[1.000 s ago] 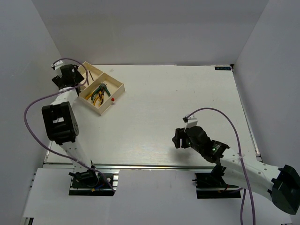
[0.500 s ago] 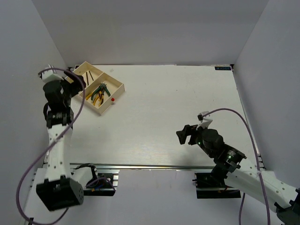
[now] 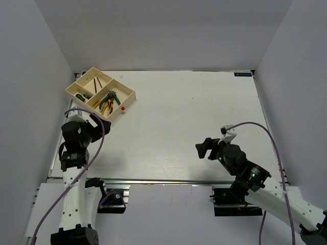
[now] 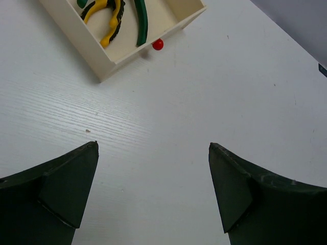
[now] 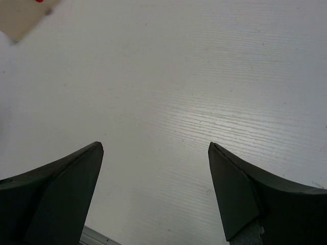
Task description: Sort the tools into containers
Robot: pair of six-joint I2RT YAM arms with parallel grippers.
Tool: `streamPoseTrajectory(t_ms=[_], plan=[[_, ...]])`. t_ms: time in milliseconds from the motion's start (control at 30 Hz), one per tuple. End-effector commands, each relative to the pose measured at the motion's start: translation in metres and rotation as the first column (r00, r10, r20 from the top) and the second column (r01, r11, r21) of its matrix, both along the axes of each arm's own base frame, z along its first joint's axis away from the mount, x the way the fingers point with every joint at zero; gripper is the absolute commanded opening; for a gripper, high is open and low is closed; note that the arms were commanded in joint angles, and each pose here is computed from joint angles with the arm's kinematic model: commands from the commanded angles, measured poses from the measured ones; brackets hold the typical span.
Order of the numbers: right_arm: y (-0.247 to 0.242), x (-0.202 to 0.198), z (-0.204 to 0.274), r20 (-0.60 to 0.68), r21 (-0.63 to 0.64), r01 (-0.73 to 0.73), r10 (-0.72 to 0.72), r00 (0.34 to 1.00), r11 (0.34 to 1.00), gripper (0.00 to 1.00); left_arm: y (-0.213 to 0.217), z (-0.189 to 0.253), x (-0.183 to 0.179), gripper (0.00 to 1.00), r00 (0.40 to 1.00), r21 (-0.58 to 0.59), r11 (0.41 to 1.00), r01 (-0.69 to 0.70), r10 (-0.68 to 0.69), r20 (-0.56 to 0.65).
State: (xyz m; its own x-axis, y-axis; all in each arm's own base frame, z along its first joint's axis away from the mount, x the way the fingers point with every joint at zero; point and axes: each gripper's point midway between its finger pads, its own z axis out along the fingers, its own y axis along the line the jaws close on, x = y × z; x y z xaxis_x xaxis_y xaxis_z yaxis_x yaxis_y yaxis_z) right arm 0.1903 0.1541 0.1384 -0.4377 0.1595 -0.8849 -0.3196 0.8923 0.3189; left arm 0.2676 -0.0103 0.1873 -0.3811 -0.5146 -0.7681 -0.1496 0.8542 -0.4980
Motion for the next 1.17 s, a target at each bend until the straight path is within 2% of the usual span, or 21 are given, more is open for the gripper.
streamPoseTrajectory(t_ms=[0, 333, 633, 1133], plan=[[-0.007, 0.002, -0.001, -0.001, 0.018, 0.054, -0.054, 0.999, 0.998, 0.89, -0.008, 0.012, -0.011, 0.98, 0.999, 0.016, 0.999, 0.05, -0.05, 0.01], [-0.018, 0.001, -0.009, 0.027, 0.044, 0.09, -0.091, 0.995, 0.995, 0.89, -0.024, -0.005, -0.011, 0.98, 0.994, -0.081, 0.991, 0.108, -0.108, -0.001], [-0.02, 0.0, -0.006, 0.056, 0.072, 0.082, -0.086, 0.995, 0.994, 0.89, -0.017, 0.001, -0.012, 0.98, 0.996, -0.046, 0.996, 0.081, -0.082, -0.015], [-0.016, -0.002, -0.007, 0.059, 0.07, 0.059, -0.063, 0.996, 0.996, 0.89, -0.019, -0.006, -0.009, 0.98, 0.995, -0.075, 0.993, 0.09, -0.092, -0.025]])
